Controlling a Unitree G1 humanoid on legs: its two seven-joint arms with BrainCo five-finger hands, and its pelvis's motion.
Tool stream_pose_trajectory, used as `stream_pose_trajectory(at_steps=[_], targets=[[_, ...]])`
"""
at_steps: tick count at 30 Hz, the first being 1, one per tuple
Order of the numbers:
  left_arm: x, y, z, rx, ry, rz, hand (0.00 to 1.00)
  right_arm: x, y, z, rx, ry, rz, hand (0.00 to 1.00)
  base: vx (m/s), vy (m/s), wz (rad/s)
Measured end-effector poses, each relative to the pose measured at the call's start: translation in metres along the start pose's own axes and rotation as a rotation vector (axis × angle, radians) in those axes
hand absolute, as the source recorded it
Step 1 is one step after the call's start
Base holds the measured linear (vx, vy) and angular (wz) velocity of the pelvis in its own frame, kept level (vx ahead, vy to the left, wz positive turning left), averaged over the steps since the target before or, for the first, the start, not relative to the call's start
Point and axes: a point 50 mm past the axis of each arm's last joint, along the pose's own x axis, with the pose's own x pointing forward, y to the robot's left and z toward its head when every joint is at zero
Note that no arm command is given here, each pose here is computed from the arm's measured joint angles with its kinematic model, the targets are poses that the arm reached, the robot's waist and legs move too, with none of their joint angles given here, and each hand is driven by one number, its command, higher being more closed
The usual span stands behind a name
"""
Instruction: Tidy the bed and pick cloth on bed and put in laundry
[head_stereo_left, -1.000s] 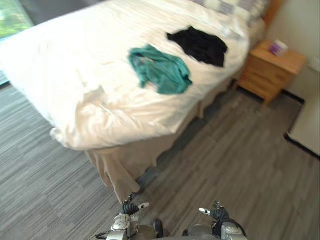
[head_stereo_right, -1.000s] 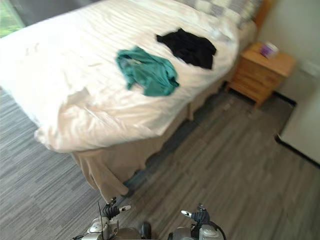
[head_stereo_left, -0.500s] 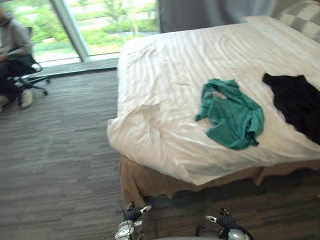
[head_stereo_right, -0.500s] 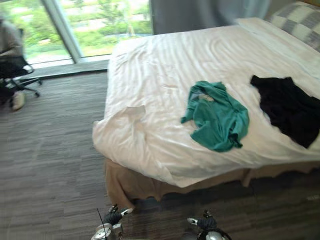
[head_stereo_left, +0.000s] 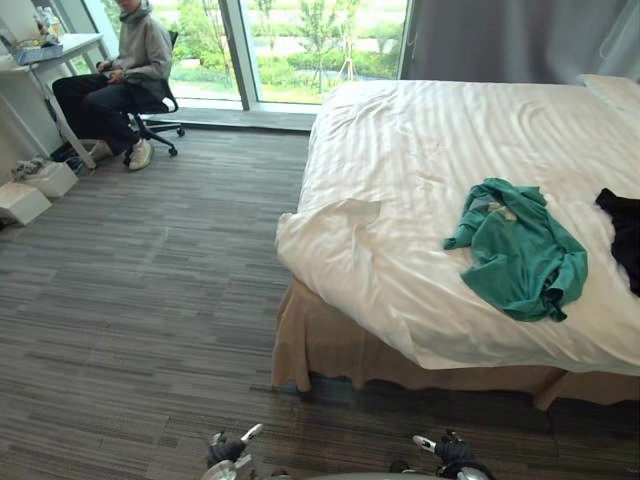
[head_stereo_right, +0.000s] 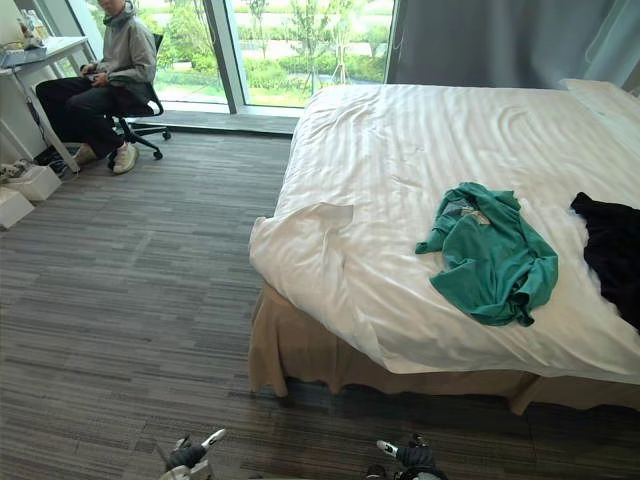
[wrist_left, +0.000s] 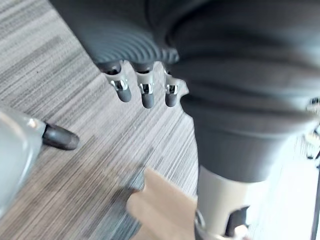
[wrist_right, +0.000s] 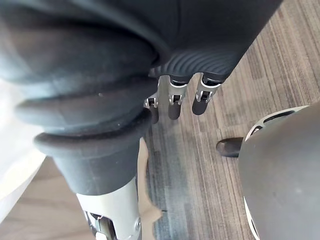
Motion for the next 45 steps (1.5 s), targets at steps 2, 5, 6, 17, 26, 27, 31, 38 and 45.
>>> stream_pose_trajectory(at_steps=[2, 5, 6, 17, 26, 27, 31, 38, 45], targets=[[0.006, 0.007, 0.041, -0.082, -0.151, 0.036, 0.00, 0.000, -0.006, 0.000, 0.012, 0.000, -0.018, 0.00, 0.00, -0.010, -0.02], [0.017, -0.003, 0.160, -0.158, -0.485, 0.066, 0.00, 0.000, -0.025, 0.000, 0.005, -0.001, -0.057, 0.00, 0.05, -0.013, -0.02], [0.016, 0.005, 0.222, -0.074, -0.650, 0.096, 0.00, 0.000, -0.034, 0.001, 0.005, -0.003, -0.074, 0.00, 0.06, -0.016, -0.20], [-0.074, -0.077, 0.364, 0.350, -1.317, -0.041, 0.00, -0.005, -0.040, -0.017, 0.066, 0.037, -0.093, 0.00, 0.08, 0.012, -0.24], [-0.143, -0.167, 0.367, 0.627, -1.620, -0.222, 0.00, -0.007, -0.043, -0.019, 0.082, 0.039, -0.109, 0.00, -0.07, -0.012, -0.17], [-0.146, -0.174, 0.367, 0.667, -1.628, -0.231, 0.00, -0.006, -0.043, -0.017, 0.076, 0.030, -0.108, 0.00, -0.10, -0.018, -0.16], [-0.176, -0.203, 0.377, 0.695, -1.701, -0.279, 0.00, -0.003, -0.037, -0.008, 0.067, 0.011, -0.093, 0.00, -0.14, -0.037, -0.19], [-0.216, -0.230, 0.407, 0.753, -1.774, -0.231, 0.00, 0.005, -0.013, 0.029, 0.093, -0.085, -0.039, 0.00, -0.07, -0.031, -0.08], [-0.244, -0.251, 0.428, 0.754, -1.746, -0.195, 0.00, 0.003, -0.001, 0.045, 0.114, -0.160, -0.023, 0.00, -0.02, 0.000, -0.08]])
